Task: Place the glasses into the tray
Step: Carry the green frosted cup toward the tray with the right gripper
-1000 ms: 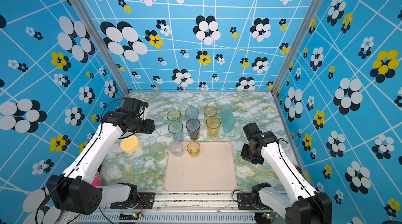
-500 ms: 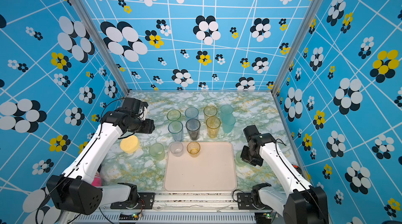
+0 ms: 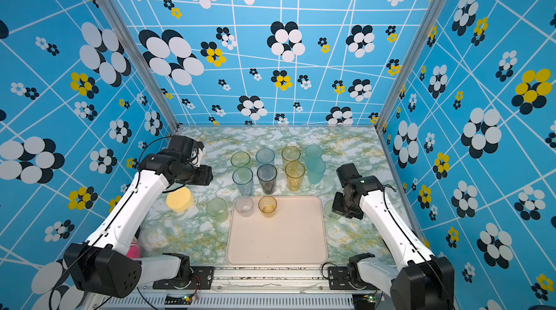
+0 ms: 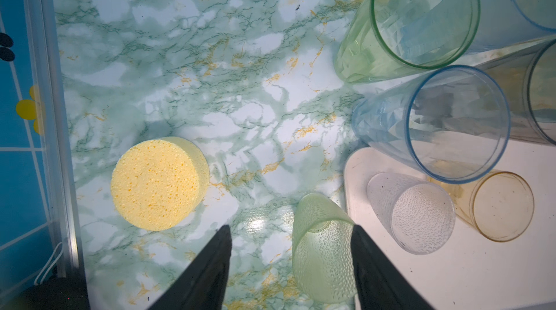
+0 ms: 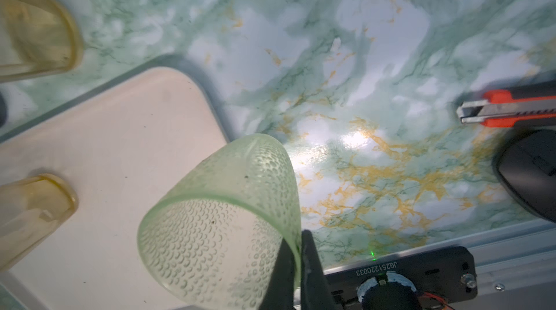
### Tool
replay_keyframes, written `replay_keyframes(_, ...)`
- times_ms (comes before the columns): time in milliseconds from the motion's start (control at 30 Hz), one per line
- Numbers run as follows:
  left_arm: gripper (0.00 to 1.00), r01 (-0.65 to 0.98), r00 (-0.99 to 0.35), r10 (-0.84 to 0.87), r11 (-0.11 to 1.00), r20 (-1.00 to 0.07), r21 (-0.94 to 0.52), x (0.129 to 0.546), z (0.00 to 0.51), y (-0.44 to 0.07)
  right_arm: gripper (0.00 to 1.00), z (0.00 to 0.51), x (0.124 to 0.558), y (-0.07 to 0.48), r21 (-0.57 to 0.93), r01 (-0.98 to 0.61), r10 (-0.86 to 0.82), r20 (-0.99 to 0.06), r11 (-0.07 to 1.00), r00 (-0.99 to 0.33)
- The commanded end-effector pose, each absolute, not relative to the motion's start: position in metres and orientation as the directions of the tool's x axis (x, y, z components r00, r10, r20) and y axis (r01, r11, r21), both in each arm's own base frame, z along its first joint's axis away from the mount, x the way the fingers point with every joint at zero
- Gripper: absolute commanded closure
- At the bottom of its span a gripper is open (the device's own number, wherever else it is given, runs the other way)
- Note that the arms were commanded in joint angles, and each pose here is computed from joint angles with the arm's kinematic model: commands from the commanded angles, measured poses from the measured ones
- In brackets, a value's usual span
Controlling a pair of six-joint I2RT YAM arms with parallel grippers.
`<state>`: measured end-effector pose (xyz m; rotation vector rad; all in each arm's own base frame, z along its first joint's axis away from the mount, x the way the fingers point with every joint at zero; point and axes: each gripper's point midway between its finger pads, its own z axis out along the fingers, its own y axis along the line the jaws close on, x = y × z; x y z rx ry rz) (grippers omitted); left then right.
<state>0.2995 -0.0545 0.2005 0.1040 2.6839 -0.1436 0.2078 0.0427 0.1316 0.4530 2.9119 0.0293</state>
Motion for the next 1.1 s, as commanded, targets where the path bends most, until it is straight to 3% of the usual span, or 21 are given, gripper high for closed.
replay_keyframes(0,0.35,0.072,-0.896,0.032,0.995,-0.444,-0.073,0.288,0.209,-0.047,1.0,0.151,0.208,0.048,-0.005,0.216,0.211,-0.194,0.976,-0.958)
replay_keyframes(433,0.35,0.0,-0.918,-0.041,0.995,-0.393,-0.105,0.244,0.207,-0.042,1.0,0.132,0.227,0.085,0.027,0.099,0.102,-0.143,0.995,-0.984)
replay_keyframes(1067,0.34,-0.097,-0.946,-0.134,0.986,-0.296,-0.137,0.211,0.187,-0.045,1.0,0.088,0.259,0.109,0.065,0.027,0.033,-0.082,0.998,-0.996)
